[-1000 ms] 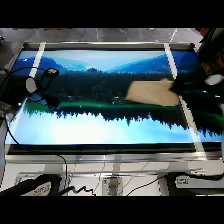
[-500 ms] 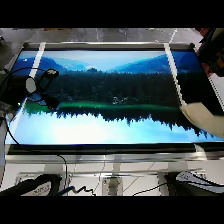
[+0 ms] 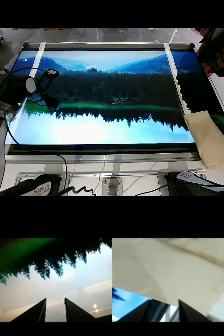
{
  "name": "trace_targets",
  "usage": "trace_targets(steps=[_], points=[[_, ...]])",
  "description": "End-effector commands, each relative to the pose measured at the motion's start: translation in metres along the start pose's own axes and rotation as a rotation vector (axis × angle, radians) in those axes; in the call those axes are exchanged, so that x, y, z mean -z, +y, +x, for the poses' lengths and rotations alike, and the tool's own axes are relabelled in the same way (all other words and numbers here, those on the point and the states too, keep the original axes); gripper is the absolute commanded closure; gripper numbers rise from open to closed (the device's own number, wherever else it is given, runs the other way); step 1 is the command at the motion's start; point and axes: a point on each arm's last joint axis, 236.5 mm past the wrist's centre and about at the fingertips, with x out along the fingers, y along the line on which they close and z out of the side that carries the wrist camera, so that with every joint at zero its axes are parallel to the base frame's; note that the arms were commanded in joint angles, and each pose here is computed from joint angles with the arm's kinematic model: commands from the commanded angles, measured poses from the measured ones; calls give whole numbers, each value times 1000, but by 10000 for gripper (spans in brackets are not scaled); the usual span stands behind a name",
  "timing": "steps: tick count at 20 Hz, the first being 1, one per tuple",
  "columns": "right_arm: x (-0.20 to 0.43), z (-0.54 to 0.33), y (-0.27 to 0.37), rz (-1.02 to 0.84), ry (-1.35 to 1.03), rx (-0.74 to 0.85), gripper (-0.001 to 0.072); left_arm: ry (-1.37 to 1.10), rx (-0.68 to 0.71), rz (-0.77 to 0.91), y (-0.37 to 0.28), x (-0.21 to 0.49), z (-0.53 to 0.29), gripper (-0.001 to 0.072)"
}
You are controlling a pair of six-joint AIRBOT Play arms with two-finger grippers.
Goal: Fold the clothes and pants, and hang the long-sleeved shirts on hangers.
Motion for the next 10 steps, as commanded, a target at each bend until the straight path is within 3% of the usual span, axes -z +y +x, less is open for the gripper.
trace_targets(steps=[1,4,10], points=[[-1,5,79,-224,-76,-79,453,0,0,0,0,0,0,455],[34,9,155,-519,-97,-79,666,0,0,0,0,0,0,455],[124,12,247,-1069,-127,-75,698,1,0,0,0,0,0,455]])
